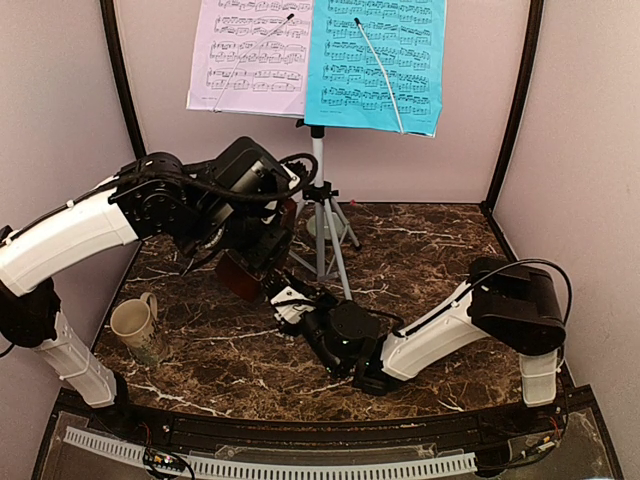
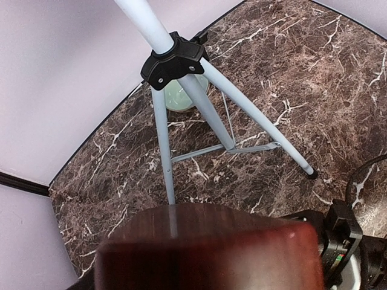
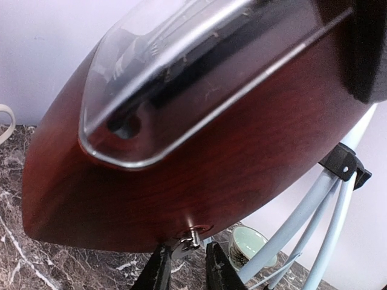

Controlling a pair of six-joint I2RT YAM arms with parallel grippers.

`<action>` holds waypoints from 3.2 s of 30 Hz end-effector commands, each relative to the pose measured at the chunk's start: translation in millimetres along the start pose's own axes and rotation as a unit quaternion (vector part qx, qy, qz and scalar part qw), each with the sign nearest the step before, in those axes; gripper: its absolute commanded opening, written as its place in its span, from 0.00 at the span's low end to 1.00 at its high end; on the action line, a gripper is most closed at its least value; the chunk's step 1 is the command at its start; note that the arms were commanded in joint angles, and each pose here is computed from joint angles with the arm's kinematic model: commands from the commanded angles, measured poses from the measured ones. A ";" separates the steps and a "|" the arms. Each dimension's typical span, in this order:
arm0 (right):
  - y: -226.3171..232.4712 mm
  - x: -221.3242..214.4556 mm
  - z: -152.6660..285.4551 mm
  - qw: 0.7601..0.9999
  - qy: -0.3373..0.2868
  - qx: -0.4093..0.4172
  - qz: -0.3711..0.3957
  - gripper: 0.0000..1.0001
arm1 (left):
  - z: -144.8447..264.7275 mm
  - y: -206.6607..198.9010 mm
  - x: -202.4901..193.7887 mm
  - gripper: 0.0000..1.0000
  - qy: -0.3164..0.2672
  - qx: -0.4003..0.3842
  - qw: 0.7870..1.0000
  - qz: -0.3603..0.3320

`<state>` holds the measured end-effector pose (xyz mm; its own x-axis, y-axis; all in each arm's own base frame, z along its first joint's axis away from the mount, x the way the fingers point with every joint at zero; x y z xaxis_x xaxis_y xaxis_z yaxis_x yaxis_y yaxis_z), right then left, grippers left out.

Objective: Set up the instrument practice props

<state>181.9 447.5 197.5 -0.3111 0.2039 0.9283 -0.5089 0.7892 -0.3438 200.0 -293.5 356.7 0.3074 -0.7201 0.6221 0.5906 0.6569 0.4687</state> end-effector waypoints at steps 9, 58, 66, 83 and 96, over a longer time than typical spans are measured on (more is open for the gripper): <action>-15.7 21.2 5.0 0.997 -0.048 -0.046 -0.033 0.12 | 16.8 14.0 14.3 0.02 -0.040 0.014 0.999 0.027; -47.0 24.3 19.7 0.954 -0.016 0.136 -0.267 0.08 | 9.7 -1.2 -4.2 0.02 -0.218 -0.037 0.971 0.093; -57.9 11.7 57.9 0.954 0.036 0.154 -0.255 0.57 | -28.5 -5.7 -18.5 0.01 -0.222 -0.069 0.960 0.159; -93.1 -4.3 62.9 0.929 0.142 0.117 -0.323 0.93 | -97.1 -45.6 -40.6 0.01 -0.204 -0.093 0.950 0.217; -118.1 -8.5 56.0 0.908 0.161 0.121 -0.367 0.96 | -134.3 -72.1 -50.9 0.13 -0.173 -0.106 0.953 0.226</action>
<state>197.1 321.3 206.7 0.4000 -0.0802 0.9130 -0.6525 0.6746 0.3451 235.0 -324.1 179.2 0.3838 -0.3599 0.8504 0.6119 0.7888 0.0577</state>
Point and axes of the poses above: each gripper's point midway between its finger pads, its own z axis back along the fingers, its own y axis along the line the jaws close on, x = y × z, the point moved 6 cm from there along z, back along the fingers, and after that the axes turned 9 degrees about -z, right-handed, at the moved point
